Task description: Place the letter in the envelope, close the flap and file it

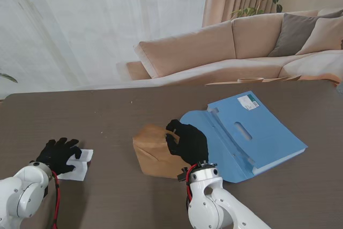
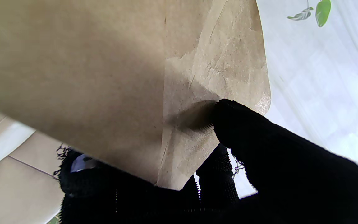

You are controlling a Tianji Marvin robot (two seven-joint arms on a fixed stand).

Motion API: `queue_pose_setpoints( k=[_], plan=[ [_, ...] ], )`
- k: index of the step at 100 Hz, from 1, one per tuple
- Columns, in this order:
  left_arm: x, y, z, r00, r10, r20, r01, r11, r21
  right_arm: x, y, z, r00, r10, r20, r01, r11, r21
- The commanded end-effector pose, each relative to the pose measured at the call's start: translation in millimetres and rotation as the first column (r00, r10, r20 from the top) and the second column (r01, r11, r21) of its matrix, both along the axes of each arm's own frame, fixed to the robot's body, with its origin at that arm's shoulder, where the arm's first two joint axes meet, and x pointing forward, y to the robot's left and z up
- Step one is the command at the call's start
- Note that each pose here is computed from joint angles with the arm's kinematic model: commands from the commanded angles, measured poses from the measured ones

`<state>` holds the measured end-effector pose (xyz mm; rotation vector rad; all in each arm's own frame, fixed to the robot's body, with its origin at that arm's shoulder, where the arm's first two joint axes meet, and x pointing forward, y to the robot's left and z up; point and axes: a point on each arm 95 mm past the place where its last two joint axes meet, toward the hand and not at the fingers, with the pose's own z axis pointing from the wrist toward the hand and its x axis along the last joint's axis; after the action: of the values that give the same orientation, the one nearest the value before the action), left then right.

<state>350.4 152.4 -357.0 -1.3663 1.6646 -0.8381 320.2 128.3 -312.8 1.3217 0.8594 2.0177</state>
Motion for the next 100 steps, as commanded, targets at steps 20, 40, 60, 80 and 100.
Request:
queue_pose_setpoints(
  k=[20, 40, 60, 80, 100],
  plan=[
    [-7.7, -0.6, -15.0, 0.999, 0.017, -0.039, -0.019, 0.999, -0.044, -2.0, 3.0, -1.1, 1.0, 0.01, -0.012, -0.009, 1.0, 0.005],
    [-9.4, -0.1, -11.5, 1.0, 0.011, 0.009, -0.01, 0.995, -0.1, -2.1, 2.9, -1.3, 1.0, 0.01, -0.013, -0.01, 1.0, 0.003],
    [-13.0, 0.5, -3.8, 0.998, -0.008, 0.064, 0.017, 0.988, -0.151, -2.1, 2.8, -0.9, 1.0, 0.009, -0.011, -0.009, 1.0, 0.006],
    [-16.9, 0.5, 4.6, 0.994, -0.015, 0.112, 0.037, 0.979, -0.198, -2.3, 3.0, -0.3, 1.0, 0.008, -0.008, -0.008, 1.0, 0.007],
    [-20.2, 0.3, 13.5, 0.99, -0.032, 0.138, 0.064, 0.971, -0.229, -2.1, 3.3, -0.3, 1.0, 0.009, -0.011, -0.009, 1.0, 0.007]
  ],
)
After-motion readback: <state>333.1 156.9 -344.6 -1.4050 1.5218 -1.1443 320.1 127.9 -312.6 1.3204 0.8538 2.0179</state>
